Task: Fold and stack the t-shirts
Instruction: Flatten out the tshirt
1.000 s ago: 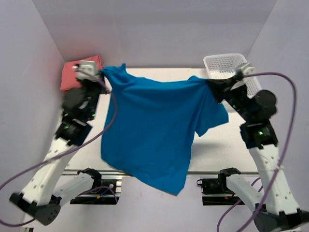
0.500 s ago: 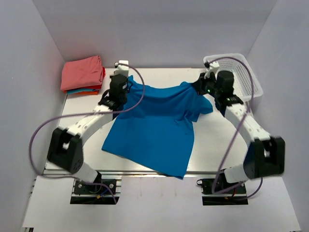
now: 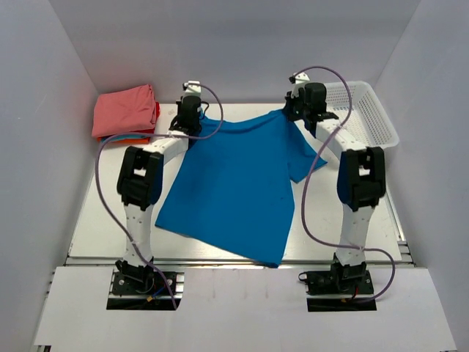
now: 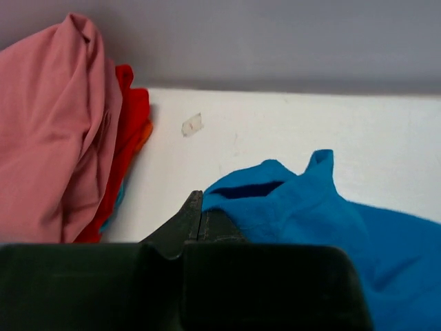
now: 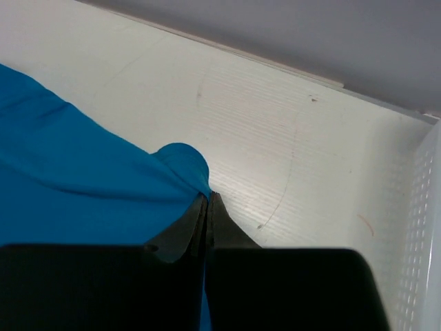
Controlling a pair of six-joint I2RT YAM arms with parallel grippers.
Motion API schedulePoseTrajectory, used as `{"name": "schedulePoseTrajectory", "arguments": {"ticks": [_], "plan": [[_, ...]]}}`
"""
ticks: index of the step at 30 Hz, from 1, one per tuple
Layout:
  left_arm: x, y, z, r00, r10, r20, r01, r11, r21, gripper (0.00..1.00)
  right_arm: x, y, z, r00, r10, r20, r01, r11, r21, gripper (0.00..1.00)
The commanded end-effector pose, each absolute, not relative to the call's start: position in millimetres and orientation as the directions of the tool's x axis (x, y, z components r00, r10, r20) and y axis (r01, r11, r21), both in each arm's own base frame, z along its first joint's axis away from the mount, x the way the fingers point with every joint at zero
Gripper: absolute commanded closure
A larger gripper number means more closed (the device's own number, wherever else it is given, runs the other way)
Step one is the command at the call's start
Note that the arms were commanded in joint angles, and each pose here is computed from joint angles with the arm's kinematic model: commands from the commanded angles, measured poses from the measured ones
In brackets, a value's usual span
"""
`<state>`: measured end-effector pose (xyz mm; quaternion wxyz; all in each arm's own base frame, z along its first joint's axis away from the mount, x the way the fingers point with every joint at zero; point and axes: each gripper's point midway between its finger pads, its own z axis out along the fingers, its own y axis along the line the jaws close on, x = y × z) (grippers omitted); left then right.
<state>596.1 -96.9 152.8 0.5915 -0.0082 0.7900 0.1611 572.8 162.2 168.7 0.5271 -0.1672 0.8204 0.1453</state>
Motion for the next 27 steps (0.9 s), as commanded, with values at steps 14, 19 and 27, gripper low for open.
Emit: {"name": "schedulePoseTrajectory", "arguments": {"ticks": [14,19,27], "plan": [[649.1,-81.9,188.7,-0.247,0.020,-0.969,-0.231,0.970,0.079,0.01,617.4,172.3,177.3,-0.345,-0.182,-0.921,-0.449,0.894,-0.008,0.10],[608.6,-89.2,201.9,-0.306,-0.019,-0.952,-0.180,0.983,0.039,0.01,570.5,173.9,184.9,-0.401,-0.103,-0.910,-0.422,0.903,0.084,0.10],[488.5,-134.6,137.1,-0.591,-0.079,-0.803,0.070,0.986,-0.148,0.01,504.5,149.7,132.2,-0.622,0.043,-0.782,-0.227,0.946,0.232,0.10]]}}
